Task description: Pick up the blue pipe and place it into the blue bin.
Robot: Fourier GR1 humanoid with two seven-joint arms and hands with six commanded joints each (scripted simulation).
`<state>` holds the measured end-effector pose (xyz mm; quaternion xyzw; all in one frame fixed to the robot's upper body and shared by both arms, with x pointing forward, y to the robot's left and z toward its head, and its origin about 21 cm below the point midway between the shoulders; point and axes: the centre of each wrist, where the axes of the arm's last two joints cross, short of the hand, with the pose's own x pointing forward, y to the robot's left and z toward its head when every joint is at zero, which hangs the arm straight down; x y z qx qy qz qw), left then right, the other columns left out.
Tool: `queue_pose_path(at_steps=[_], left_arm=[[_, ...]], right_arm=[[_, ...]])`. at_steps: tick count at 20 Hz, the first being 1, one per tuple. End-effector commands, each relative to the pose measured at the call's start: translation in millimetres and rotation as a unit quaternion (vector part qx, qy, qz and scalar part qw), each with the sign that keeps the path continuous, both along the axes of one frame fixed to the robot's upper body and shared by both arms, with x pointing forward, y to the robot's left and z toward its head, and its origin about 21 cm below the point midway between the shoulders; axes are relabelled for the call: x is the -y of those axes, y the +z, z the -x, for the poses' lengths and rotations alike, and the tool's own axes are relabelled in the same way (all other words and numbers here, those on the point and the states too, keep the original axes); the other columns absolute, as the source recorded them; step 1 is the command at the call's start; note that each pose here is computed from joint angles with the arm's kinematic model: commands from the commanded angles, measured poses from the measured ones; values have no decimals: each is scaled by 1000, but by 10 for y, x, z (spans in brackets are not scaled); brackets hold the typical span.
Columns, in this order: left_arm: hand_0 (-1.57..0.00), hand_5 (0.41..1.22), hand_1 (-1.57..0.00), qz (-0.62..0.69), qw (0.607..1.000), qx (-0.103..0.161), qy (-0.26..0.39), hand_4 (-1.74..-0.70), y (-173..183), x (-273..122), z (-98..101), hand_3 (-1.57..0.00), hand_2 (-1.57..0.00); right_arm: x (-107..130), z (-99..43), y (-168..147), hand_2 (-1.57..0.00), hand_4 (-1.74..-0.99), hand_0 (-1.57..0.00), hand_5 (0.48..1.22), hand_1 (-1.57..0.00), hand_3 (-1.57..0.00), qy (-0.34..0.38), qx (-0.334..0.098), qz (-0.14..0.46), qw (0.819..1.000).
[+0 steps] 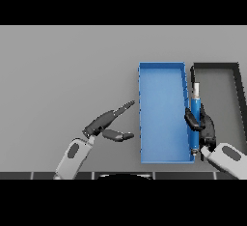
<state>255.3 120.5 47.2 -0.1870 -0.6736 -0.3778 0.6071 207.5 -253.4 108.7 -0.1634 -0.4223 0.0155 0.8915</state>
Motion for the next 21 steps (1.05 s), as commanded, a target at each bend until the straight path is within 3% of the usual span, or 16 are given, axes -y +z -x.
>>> queue_pose_path(at_steps=[1, 3, 11, 21], left_arm=[[1, 429, 1, -2, 1000, -1, 0, -884, 3, 4, 1, 1, 1], [1, 428, 1, -3, 1000, -5, -3, -886, -15, 2, 15, 1, 1], [1, 429, 1, -7, 1000, 2, -3, -887, -11, 16, 21, 1, 1], [1, 431, 1, -2, 1000, 6, 0, -885, 67, -24, -6, 1, 1]], right_arm=[[5, -1, -13, -224, -1142, -245, 1030, -223, -131, 13, -13, 10, 1000], [-29, -12, -2, -143, -1083, -156, 934, -143, -84, 36, -29, 22, 999], [-62, -41, -90, -23, -1036, -25, 713, -23, -13, 69, -57, 64, 994], [-66, -89, -84, -5, -1022, -6, 643, -5, -3, 78, -61, 66, 993]])
